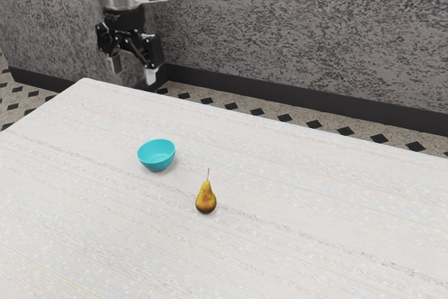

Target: Place the pear in the bowl.

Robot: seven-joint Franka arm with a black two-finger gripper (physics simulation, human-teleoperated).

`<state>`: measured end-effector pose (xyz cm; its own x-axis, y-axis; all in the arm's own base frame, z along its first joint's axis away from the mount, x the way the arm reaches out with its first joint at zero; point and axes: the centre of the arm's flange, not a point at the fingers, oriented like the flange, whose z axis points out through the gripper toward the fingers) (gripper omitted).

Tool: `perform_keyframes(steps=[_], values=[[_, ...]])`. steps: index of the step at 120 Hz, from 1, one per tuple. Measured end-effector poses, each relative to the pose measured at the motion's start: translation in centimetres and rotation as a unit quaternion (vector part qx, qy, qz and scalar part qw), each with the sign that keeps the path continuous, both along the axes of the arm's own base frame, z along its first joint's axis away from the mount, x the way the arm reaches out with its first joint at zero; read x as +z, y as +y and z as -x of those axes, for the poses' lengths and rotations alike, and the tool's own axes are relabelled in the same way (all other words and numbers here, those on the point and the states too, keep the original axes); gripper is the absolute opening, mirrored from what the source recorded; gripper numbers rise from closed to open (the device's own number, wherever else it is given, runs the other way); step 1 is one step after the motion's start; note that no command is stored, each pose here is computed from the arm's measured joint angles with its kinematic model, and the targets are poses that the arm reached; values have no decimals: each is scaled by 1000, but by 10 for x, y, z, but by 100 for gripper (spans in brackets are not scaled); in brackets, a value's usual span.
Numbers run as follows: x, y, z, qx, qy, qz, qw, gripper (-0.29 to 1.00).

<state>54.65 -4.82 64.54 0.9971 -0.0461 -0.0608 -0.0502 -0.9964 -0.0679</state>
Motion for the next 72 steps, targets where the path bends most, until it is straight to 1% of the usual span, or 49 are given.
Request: perform_keyframes(steps=[24, 60, 72], values=[[5, -6, -7, -1, -32, 5, 999, 70], [8, 19, -12, 26, -47, 6, 999, 70], [19, 26, -10, 33, -57, 4, 998, 70]])
